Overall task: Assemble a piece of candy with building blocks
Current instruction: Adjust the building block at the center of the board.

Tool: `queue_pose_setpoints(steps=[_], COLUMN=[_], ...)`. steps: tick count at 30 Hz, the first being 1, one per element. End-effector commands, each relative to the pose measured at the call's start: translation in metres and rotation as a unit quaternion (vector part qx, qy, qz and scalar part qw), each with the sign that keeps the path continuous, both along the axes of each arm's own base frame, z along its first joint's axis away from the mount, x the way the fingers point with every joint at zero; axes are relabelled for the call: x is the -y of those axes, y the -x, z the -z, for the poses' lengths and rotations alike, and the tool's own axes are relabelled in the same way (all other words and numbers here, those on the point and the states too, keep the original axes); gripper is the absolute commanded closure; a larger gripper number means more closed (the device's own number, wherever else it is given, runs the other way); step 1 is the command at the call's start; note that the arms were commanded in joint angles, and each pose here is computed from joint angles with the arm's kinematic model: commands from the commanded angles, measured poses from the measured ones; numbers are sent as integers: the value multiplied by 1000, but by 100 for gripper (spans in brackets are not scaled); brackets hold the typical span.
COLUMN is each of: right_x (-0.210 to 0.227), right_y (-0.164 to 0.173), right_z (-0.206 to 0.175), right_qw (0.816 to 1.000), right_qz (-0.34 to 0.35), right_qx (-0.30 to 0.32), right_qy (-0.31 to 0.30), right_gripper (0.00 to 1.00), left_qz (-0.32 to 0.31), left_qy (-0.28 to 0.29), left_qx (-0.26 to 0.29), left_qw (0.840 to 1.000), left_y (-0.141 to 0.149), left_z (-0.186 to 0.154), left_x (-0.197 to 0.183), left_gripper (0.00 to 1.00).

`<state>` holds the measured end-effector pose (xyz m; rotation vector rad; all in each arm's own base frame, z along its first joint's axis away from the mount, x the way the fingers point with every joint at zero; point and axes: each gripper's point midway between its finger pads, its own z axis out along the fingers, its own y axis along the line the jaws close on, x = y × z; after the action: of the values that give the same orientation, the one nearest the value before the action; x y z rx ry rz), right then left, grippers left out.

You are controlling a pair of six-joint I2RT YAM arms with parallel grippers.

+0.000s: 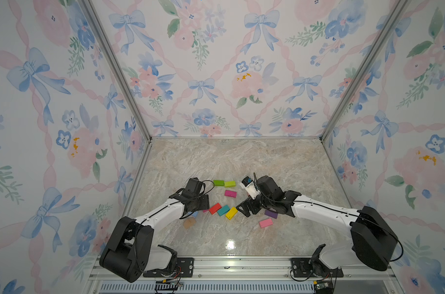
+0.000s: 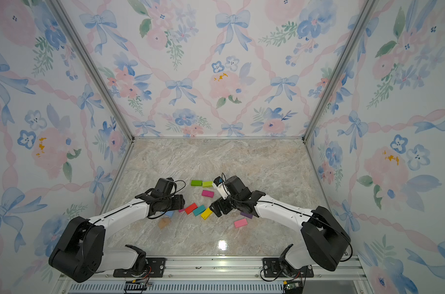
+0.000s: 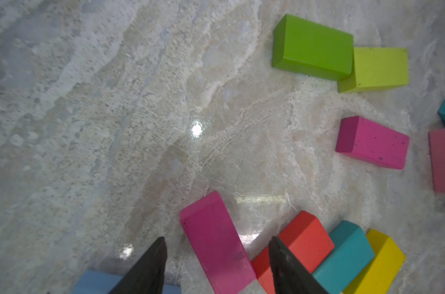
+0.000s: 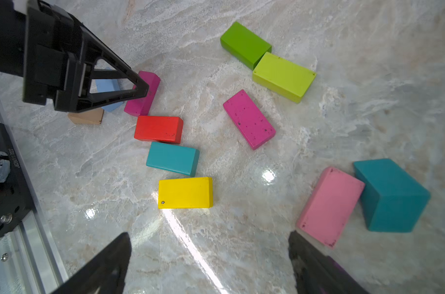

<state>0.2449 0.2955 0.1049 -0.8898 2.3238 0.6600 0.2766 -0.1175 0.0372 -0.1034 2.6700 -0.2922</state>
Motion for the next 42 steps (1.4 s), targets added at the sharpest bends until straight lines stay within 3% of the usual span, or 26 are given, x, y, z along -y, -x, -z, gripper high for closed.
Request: queue_pose_setpoints(steps=[1,7,13,17,20,26,27,29,31,42], right_x=[0,18,42,60,68,76,76,75,74,73], right_y=[-3,-11,-18,-21,-20,-20,-21,-22,-22,-24], right_z=[-7,-5,-18,-24,-27,-33,-33,-33,-34,-37], right_qw=[1000,1000,999,998,997,996,996,996,996,996], right_qz=[9,20,40,58,68,83,84,84,82,82], right_qx=[12,7,17,22,23,29,29,28,26,32], right_qy=[-19,0,6,2,1,-9,-10,-11,-12,-16], right_gripper=[2,2,2,2,2,2,2,2,2,2], left_qz=[-10,2,20,53,86,94,92,85,81,90], left_qy=[-26,-41,-71,-85,-91,-99,-98,-96,-89,-25], left_qx=[-27,-44,-45,-24,-22,-35,-37,-40,-44,-45], left_qw=[999,998,996,995,992,990,990,991,992,995], left_y=[11,12,0,-34,-53,-62,-60,-57,-52,-27], left_z=[16,27,27,13,11,15,17,18,18,12], left_x=[-7,-5,-6,8,21,26,26,24,24,48], left_gripper=[40,52,80,95,99,98,93,71,60,61])
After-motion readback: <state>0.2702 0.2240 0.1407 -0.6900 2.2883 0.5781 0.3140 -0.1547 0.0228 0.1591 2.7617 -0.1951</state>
